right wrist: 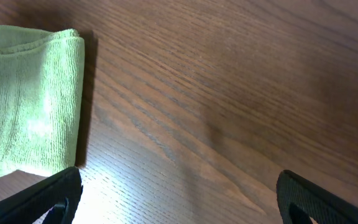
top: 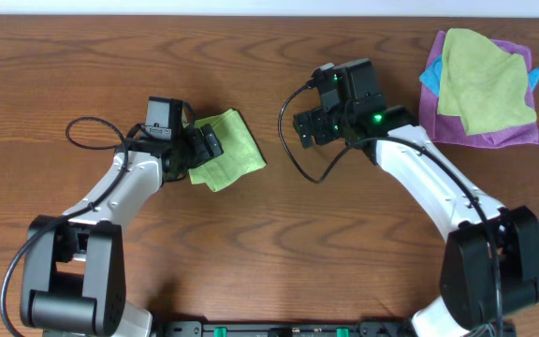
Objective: Fold the cloth
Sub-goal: 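Press the folded towel's left side with the left gripper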
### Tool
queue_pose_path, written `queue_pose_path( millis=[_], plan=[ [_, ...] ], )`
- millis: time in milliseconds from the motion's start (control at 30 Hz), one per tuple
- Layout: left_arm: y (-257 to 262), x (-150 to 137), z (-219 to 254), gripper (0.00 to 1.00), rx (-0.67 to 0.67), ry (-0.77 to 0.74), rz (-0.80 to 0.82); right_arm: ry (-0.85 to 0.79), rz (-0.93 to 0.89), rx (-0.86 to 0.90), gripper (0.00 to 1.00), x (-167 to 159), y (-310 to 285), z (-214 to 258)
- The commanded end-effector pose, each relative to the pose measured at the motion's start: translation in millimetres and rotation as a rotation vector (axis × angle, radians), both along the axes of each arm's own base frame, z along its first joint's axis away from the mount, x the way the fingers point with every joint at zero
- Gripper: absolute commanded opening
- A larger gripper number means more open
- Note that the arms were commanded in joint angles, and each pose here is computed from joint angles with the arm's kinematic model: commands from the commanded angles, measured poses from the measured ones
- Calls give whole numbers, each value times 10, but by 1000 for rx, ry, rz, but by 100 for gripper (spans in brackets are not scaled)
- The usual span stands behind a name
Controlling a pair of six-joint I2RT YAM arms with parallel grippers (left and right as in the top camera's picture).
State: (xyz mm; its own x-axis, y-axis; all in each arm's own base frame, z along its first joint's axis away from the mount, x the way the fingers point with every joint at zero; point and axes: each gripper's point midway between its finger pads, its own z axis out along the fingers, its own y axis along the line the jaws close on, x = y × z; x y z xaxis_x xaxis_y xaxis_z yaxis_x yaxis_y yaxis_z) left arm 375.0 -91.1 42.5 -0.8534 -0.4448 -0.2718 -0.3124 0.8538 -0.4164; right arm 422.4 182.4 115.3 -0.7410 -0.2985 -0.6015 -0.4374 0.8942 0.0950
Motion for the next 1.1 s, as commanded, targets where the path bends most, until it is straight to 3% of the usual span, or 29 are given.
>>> queue_pose_path(
  millis=[0,400,500,667,833,1000,1067],
  plan=[
    [0,61,-51,95,1,1,8,-29,6,-8,99,46,-20,92],
    [62,303,-155,100,34,-68,43,-38,6,-4,99,64,-13,109],
    [102,300,-166,71,54,-66,54,-38,6,-4,99,64,-13,109],
    [145,244,-207,48,76,-38,65,-38,6,-4,99,65,-14,108],
    [181,236,-218,53,95,-34,73,-42,6,-3,99,72,-11,114],
    [289,173,-265,28,153,-6,95,-47,6,-1,99,82,-7,122],
    [325,141,-284,26,172,8,102,-49,6,0,99,84,-6,126]
  ],
)
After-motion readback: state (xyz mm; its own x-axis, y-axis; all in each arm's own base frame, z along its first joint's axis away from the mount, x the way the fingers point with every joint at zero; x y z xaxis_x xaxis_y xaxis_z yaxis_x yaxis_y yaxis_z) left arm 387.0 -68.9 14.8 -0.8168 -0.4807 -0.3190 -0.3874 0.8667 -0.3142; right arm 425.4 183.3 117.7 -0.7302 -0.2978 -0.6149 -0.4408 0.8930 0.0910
